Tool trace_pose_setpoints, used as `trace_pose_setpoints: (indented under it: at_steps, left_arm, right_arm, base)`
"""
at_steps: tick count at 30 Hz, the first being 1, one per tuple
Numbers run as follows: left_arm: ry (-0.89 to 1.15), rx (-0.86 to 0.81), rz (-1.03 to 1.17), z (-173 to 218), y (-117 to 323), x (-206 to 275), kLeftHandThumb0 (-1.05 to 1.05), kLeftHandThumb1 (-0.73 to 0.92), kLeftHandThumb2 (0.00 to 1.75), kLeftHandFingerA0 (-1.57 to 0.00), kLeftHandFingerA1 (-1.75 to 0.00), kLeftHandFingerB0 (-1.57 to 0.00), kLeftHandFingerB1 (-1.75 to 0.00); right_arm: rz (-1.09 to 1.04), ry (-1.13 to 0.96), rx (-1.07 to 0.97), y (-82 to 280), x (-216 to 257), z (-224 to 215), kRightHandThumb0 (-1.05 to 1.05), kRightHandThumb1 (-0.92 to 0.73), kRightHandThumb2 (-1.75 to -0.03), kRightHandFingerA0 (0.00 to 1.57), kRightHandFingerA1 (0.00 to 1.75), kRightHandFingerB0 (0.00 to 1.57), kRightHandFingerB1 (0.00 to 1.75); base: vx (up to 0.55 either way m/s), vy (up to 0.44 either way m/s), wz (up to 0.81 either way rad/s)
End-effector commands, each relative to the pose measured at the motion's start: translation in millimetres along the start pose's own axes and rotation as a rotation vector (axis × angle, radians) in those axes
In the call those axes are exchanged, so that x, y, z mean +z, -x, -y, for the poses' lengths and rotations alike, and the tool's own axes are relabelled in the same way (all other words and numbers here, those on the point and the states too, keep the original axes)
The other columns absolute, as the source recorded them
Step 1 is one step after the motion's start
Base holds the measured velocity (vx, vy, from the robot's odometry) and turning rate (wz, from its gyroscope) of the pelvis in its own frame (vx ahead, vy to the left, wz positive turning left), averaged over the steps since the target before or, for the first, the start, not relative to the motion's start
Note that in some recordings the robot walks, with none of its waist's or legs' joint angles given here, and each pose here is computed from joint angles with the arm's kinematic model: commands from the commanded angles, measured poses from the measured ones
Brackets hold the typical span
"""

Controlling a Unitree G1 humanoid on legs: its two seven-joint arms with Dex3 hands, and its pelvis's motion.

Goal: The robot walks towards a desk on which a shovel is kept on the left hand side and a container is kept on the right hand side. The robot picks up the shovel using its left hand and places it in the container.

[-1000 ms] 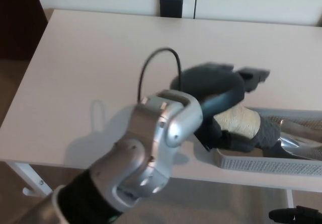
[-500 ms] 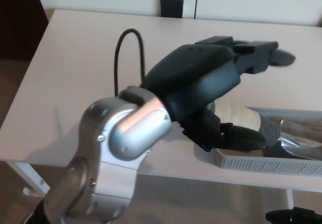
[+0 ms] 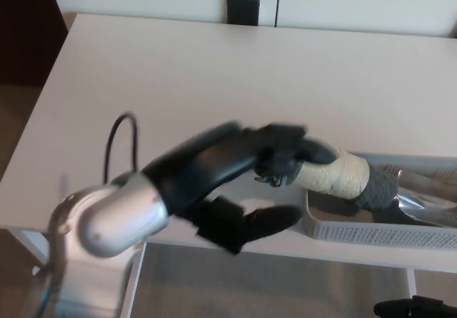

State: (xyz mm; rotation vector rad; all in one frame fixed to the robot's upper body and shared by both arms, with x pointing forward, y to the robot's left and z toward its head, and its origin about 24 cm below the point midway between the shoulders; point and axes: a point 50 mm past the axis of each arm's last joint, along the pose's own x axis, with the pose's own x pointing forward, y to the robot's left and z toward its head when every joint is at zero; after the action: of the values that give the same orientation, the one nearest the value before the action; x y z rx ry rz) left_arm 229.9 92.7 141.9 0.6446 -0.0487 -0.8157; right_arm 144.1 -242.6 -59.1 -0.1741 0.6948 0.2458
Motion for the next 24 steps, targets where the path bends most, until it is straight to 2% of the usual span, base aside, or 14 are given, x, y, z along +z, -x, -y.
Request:
trace_pose_setpoints:
  at_steps: [1,2,4,5,9,10,11,12,13,14,20,21,22,24]
  left_arm:
    - [0.455,-0.689,0.690,24,146,15,-1.05,0.62,1.13,-0.43,-0.44,-0.42,-0.42]
    - [0.439,-0.747,0.619,21,151,15,-1.05,0.83,0.68,-0.49,-0.35,-0.47,-0.34]
    - [0.475,-0.737,0.614,19,157,14,-1.05,0.84,0.67,-0.51,-0.38,-0.49,-0.35]
    - [0.467,-0.751,0.592,18,159,14,-1.04,0.62,1.16,-0.46,-0.47,-0.40,-0.41]
    - [0.496,-0.756,0.615,17,163,11,-1.04,0.65,1.15,-0.46,-0.48,-0.40,-0.42]
    - [0.508,-0.769,0.620,18,162,9,-1.05,0.84,0.68,-0.47,-0.37,-0.47,-0.34]
    - [0.502,-0.783,0.594,18,163,7,-1.02,0.60,1.16,-0.44,-0.47,-0.35,-0.40]
    - [0.482,-0.793,0.539,17,165,5,-1.05,0.85,0.69,-0.48,-0.37,-0.46,-0.34]
    - [0.475,-0.774,0.493,17,167,2,-1.05,0.83,0.67,-0.47,-0.37,-0.47,-0.35]
    - [0.486,-0.733,0.440,18,171,-5,-1.04,0.64,1.19,-0.34,-0.42,-0.33,-0.40]
    - [0.560,-0.565,0.139,46,171,-58,-0.98,0.74,1.17,-0.27,-0.43,-0.33,-0.44]
    - [0.562,-0.547,0.042,52,173,-71,-0.89,0.89,0.68,-0.36,-0.33,-0.39,-0.33]
    - [0.537,-0.541,-0.077,59,173,-85,-0.87,0.77,1.16,-0.27,-0.46,-0.30,-0.46]
    - [0.514,-0.531,-0.179,66,172,-98,-0.85,0.78,1.15,-0.27,-0.47,-0.31,-0.47]
  right_arm:
    - [-0.081,0.044,-0.028,7,-23,7,-0.25,-0.53,-0.55,0.73,0.56,0.59,0.50]
    - [-0.082,0.045,-0.030,7,-23,7,-0.26,-0.53,-0.55,0.73,0.56,0.59,0.50]
    - [-0.085,0.030,-0.030,7,-23,7,-0.25,-0.53,-0.55,0.72,0.56,0.60,0.50]
    - [-0.087,0.026,-0.030,7,-24,7,-0.24,-0.54,-0.55,0.72,0.56,0.60,0.50]
    - [-0.085,0.029,-0.028,9,-23,7,-0.23,-0.54,-0.55,0.72,0.55,0.58,0.49]
    - [-0.084,0.022,-0.028,8,-23,7,-0.24,-0.54,-0.55,0.71,0.56,0.58,0.50]
    - [-0.084,0.025,-0.027,8,-23,8,-0.24,-0.54,-0.55,0.70,0.55,0.58,0.50]
    - [-0.083,0.033,-0.026,8,-22,8,-0.24,-0.54,-0.55,0.70,0.55,0.58,0.50]
    - [-0.078,0.035,-0.025,8,-21,7,-0.24,-0.53,-0.55,0.70,0.55,0.59,0.50]
    - [-0.075,0.035,-0.028,7,-20,7,-0.24,-0.54,-0.55,0.70,0.55,0.59,0.50]
    - [-0.088,0.032,-0.039,8,-22,6,-0.23,-0.55,-0.55,0.72,0.54,0.60,0.49]
    - [-0.086,0.036,-0.038,8,-22,6,-0.23,-0.55,-0.55,0.73,0.54,0.60,0.49]
    - [-0.085,0.038,-0.036,8,-22,6,-0.23,-0.55,-0.56,0.72,0.54,0.59,0.49]
    - [-0.083,0.037,-0.034,7,-22,7,-0.22,-0.56,-0.56,0.71,0.54,0.59,0.49]
  base:
    - [0.00,0.000,0.00]
    - [0.00,0.000,0.00]
    - [0.00,0.000,0.00]
    - [0.00,0.000,0.00]
    - [0.00,0.000,0.00]
    - [0.00,0.000,0.00]
    - [0.00,0.000,0.00]
    - [0.00,0.000,0.00]
    - [0.00,0.000,0.00]
    - [0.00,0.000,0.00]
    - [0.00,0.000,0.00]
    - [0.00,0.000,0.00]
    - [0.00,0.000,0.00]
    - [0.00,0.000,0.00]
